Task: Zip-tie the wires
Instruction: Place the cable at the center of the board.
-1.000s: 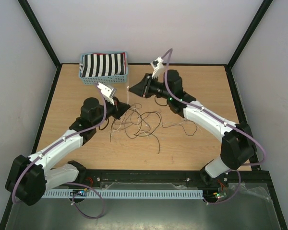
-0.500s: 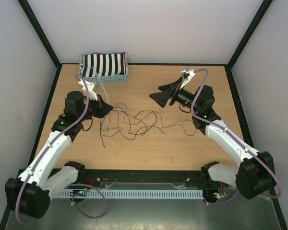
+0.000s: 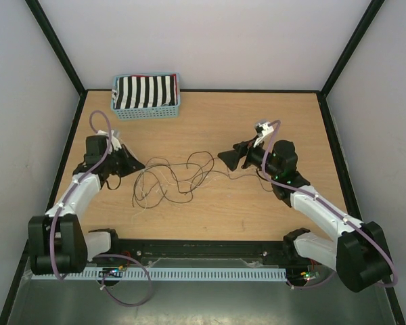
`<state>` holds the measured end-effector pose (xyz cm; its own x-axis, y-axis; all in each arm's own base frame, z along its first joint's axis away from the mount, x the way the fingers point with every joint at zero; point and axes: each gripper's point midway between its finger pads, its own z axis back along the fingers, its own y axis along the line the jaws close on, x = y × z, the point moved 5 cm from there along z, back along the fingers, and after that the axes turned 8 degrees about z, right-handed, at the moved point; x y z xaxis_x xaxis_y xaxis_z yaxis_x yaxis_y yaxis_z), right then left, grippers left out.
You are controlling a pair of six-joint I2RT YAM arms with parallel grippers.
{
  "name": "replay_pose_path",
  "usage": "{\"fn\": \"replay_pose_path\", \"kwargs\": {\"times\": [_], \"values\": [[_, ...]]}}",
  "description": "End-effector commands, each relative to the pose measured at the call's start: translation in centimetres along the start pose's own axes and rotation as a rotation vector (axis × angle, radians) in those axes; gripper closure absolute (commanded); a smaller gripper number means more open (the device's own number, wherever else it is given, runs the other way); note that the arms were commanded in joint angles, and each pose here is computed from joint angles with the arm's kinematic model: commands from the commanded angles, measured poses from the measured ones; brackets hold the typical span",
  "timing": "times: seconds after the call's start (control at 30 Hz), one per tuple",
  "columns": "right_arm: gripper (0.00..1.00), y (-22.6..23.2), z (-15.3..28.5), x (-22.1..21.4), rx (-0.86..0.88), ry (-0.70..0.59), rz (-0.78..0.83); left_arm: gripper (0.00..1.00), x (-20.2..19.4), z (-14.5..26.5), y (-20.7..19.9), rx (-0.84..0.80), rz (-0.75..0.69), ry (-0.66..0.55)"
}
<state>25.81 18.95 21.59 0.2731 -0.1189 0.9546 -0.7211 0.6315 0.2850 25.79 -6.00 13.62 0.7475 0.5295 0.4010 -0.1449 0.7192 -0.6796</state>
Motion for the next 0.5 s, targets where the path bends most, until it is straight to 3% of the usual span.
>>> {"fn": "replay_pose_path", "kwargs": {"times": [0.0,0.2,0.47], "values": [[0.05,-1.3,0.5,0.3,-0.105,-0.030,0.048,1.00,0.5,-1.5,0.7,0.006,0.028,-0.020],[0.04,-1.8,0.9,0.1,-0.149,-0.045,0.056,1.00,-0.3,-3.8,3.7,0.108,0.048,-0.010],[0.02,-2.3,1.2,-0.2,-0.186,-0.044,0.079,1.00,0.8,-7.4,5.4,0.111,0.019,0.001]]}}
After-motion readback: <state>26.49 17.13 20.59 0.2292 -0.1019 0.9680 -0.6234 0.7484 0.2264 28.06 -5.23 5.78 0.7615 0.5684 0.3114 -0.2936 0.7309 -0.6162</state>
